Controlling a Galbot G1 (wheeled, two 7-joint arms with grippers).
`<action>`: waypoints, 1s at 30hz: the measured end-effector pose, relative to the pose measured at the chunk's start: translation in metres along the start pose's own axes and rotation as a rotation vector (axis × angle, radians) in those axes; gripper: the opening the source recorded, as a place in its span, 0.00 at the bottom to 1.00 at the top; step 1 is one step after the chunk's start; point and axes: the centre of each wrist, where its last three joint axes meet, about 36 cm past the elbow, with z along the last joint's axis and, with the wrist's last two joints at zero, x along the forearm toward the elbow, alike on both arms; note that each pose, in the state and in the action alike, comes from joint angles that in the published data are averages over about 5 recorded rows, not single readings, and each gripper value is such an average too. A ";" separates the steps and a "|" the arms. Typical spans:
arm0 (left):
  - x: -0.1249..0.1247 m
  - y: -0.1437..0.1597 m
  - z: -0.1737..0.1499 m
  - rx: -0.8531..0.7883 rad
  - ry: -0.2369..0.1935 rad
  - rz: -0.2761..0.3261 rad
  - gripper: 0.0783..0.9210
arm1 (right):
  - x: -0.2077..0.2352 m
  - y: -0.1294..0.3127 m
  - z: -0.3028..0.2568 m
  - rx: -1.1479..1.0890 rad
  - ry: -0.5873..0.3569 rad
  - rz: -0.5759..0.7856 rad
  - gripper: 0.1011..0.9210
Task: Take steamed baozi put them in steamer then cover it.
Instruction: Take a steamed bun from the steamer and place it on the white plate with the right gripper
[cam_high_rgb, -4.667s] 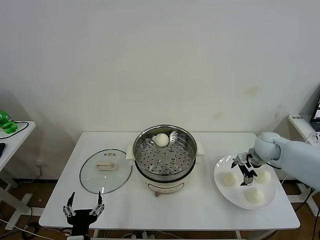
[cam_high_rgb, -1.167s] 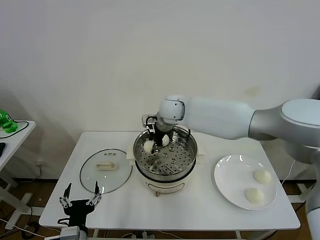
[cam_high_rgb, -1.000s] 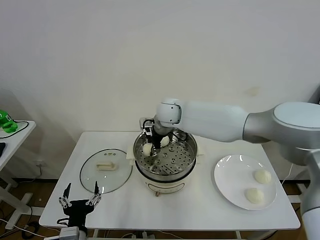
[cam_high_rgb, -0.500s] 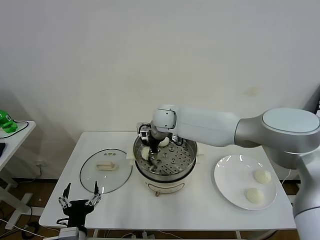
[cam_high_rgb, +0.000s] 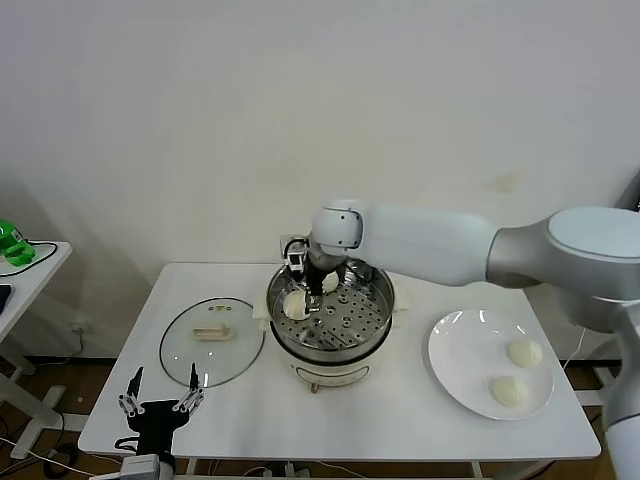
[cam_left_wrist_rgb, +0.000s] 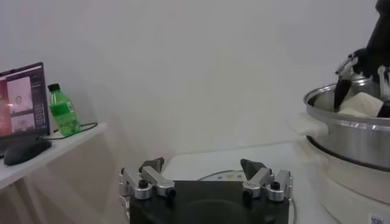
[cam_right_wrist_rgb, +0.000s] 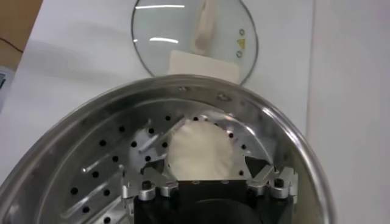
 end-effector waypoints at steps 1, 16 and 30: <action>0.000 0.001 0.000 -0.001 0.001 0.000 0.88 | 0.007 -0.001 0.004 0.005 0.004 0.008 0.88; 0.005 0.003 -0.004 -0.023 0.000 0.027 0.88 | 0.123 0.017 0.133 0.119 0.165 0.102 0.88; 0.013 -0.004 0.003 -0.050 0.023 0.054 0.88 | 0.115 0.140 0.297 0.042 0.235 0.024 0.88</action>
